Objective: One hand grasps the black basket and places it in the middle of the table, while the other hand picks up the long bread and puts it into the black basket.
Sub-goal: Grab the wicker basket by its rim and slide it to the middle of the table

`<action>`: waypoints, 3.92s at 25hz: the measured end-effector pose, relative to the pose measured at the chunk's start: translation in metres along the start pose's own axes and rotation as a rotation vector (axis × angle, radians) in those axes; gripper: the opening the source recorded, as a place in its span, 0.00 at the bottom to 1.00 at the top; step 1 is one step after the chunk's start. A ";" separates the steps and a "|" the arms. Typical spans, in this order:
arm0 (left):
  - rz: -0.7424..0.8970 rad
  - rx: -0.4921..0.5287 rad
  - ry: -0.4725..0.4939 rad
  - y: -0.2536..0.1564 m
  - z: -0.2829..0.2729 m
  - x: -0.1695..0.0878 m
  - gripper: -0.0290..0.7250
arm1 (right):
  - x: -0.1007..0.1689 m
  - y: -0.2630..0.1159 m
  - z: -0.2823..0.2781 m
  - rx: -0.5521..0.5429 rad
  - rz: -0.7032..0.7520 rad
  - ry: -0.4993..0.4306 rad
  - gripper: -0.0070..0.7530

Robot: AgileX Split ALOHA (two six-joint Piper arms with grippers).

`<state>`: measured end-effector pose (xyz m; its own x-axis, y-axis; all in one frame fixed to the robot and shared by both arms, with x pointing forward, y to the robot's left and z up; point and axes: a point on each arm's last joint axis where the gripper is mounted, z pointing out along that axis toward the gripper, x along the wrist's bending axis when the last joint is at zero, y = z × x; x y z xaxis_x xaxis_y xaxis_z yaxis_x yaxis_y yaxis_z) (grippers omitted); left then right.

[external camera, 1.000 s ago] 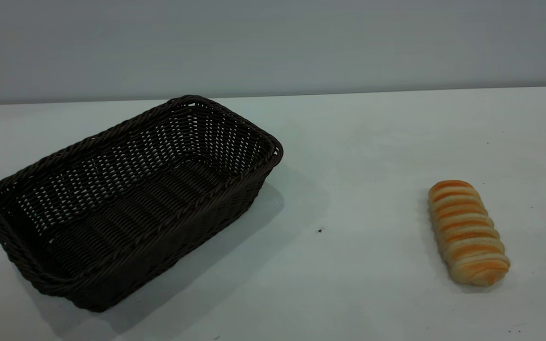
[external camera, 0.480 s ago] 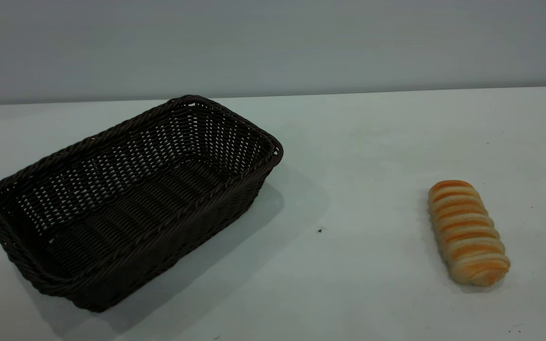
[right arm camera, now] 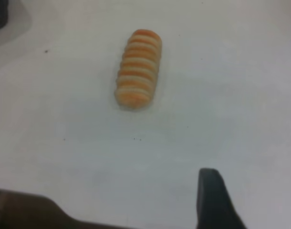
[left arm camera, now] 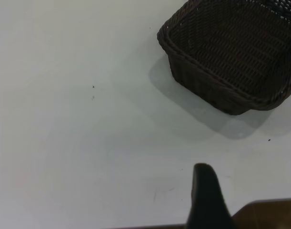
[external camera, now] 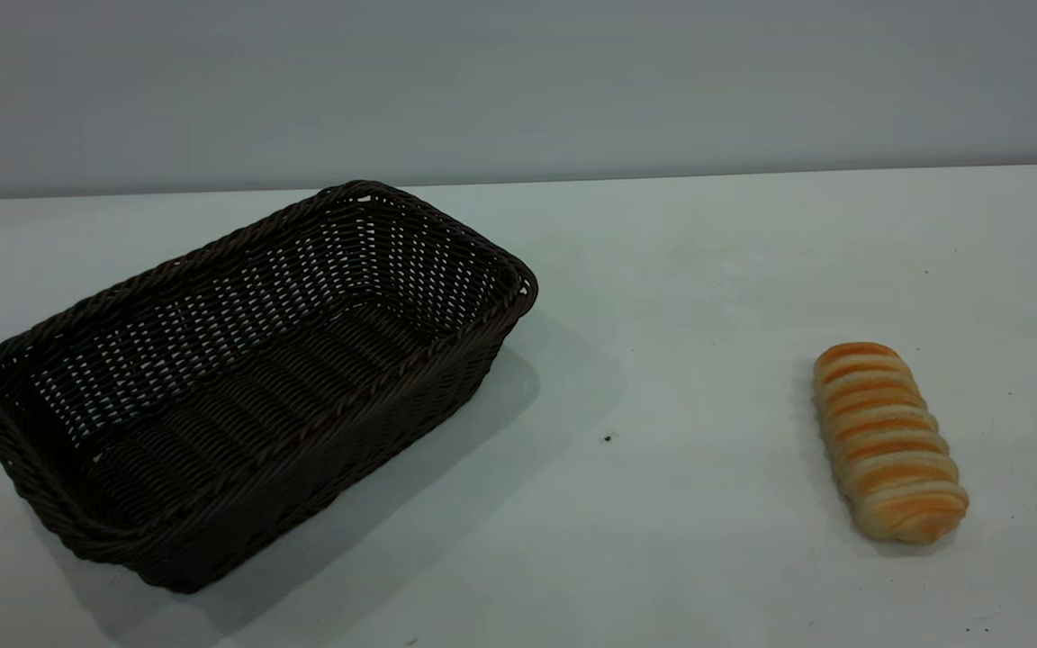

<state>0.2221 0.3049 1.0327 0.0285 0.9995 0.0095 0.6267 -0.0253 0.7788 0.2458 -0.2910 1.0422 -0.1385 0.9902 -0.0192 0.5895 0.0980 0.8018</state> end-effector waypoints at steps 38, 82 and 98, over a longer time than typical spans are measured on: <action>-0.363 0.493 0.035 0.119 0.133 -0.011 0.74 | 0.006 0.095 0.122 0.168 -0.015 0.289 0.67; -0.599 0.788 0.196 0.058 0.327 -0.034 0.70 | 0.007 0.097 0.123 0.167 -0.012 0.309 0.67; -0.749 0.757 0.221 0.032 0.360 -0.038 0.47 | 0.007 0.097 0.123 0.167 -0.013 0.309 0.67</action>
<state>0.5214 0.2605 0.8309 -0.6539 0.7445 -0.1351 0.7464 0.6639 0.0463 0.3997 -0.2623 1.0459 -0.3660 0.9142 0.1738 0.7046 0.1503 0.6935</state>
